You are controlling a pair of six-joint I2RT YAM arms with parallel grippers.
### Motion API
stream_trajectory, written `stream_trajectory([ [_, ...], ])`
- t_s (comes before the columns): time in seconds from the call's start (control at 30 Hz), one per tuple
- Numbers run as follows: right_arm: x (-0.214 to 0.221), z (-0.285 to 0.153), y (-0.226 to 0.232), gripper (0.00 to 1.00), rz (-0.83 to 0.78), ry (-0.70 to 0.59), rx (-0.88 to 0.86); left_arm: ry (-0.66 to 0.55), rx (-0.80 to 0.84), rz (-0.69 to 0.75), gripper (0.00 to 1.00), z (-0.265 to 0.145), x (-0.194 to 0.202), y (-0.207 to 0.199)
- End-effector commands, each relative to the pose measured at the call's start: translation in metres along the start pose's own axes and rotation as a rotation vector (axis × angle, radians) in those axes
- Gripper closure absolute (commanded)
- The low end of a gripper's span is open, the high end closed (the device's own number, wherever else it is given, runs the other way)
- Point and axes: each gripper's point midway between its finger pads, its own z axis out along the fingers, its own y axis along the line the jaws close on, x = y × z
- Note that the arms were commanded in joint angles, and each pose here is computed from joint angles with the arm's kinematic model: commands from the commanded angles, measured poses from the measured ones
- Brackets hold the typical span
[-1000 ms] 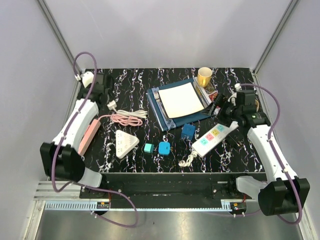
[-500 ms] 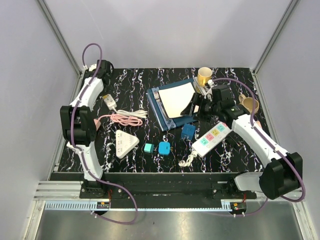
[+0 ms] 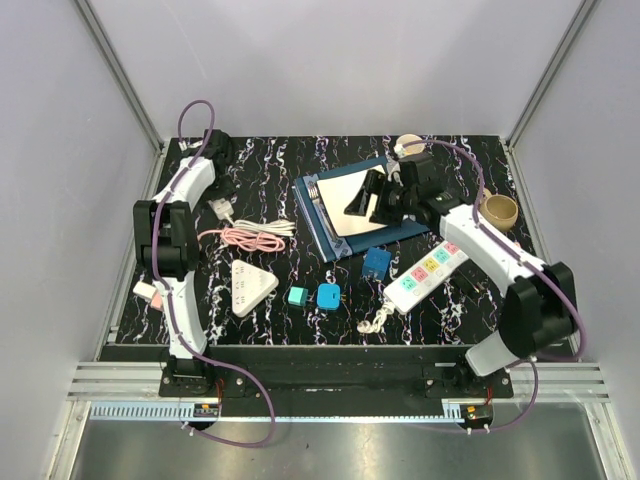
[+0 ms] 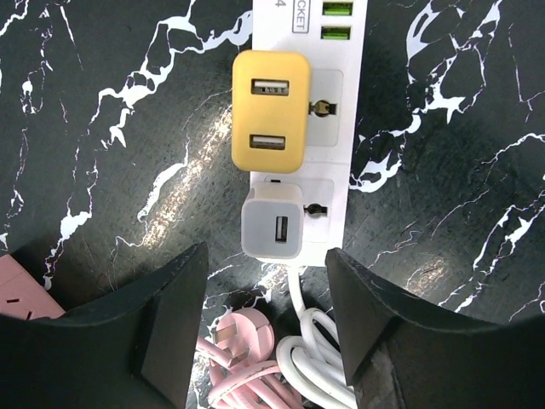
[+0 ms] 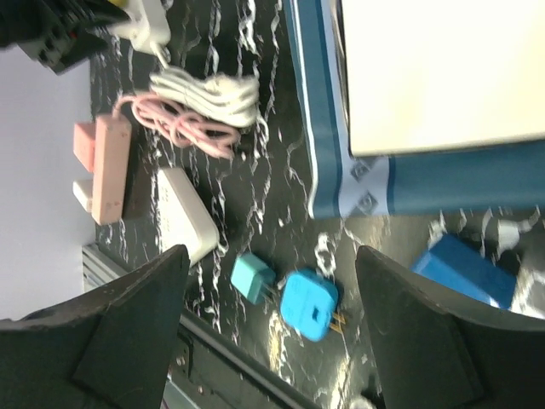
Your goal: Pull the plug off the socket
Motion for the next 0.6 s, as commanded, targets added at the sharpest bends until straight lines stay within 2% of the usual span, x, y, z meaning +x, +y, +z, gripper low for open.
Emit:
stream_trajectory([
  [0.0, -0.052, 0.023, 0.034, 0.16, -0.026, -0.129, -0.099, -0.046, 0.035, -0.004, 0.40, -0.003, -0.020, -0.005],
  [0.2, -0.076, 0.071, 0.067, 0.16, -0.036, -0.122, -0.180, -0.041, 0.023, 0.009, 0.44, 0.007, -0.021, 0.000],
  [0.23, -0.071, 0.089, 0.062, 0.16, -0.033, -0.094, -0.172, -0.046, 0.032, 0.020, 0.45, 0.007, -0.022, -0.002],
  [0.27, -0.081, 0.091, 0.079, 0.16, -0.049, -0.109, -0.204, -0.051, 0.041, 0.021, 0.46, 0.007, -0.024, -0.003],
  [0.33, -0.079, 0.114, 0.078, 0.17, -0.035, -0.089, -0.202, -0.058, 0.045, 0.032, 0.47, 0.007, -0.026, -0.004],
  [0.4, -0.090, 0.122, 0.090, 0.17, -0.027, -0.132, -0.206, -0.050, 0.049, 0.038, 0.51, 0.010, -0.024, -0.004],
  [0.43, -0.090, 0.135, 0.089, 0.17, -0.008, -0.138, -0.210, -0.044, 0.052, 0.042, 0.55, 0.011, -0.023, -0.004],
  [0.47, -0.095, 0.138, 0.102, 0.17, -0.011, -0.155, -0.233, -0.035, 0.066, 0.044, 0.64, 0.012, -0.022, -0.006],
  [0.53, -0.087, 0.165, 0.101, 0.18, -0.001, -0.124, -0.237, -0.017, 0.088, 0.059, 0.72, 0.016, -0.017, -0.010],
  [0.57, -0.095, 0.166, 0.117, 0.18, -0.013, -0.131, -0.281, -0.014, 0.097, 0.065, 0.76, 0.016, -0.017, -0.012],
])
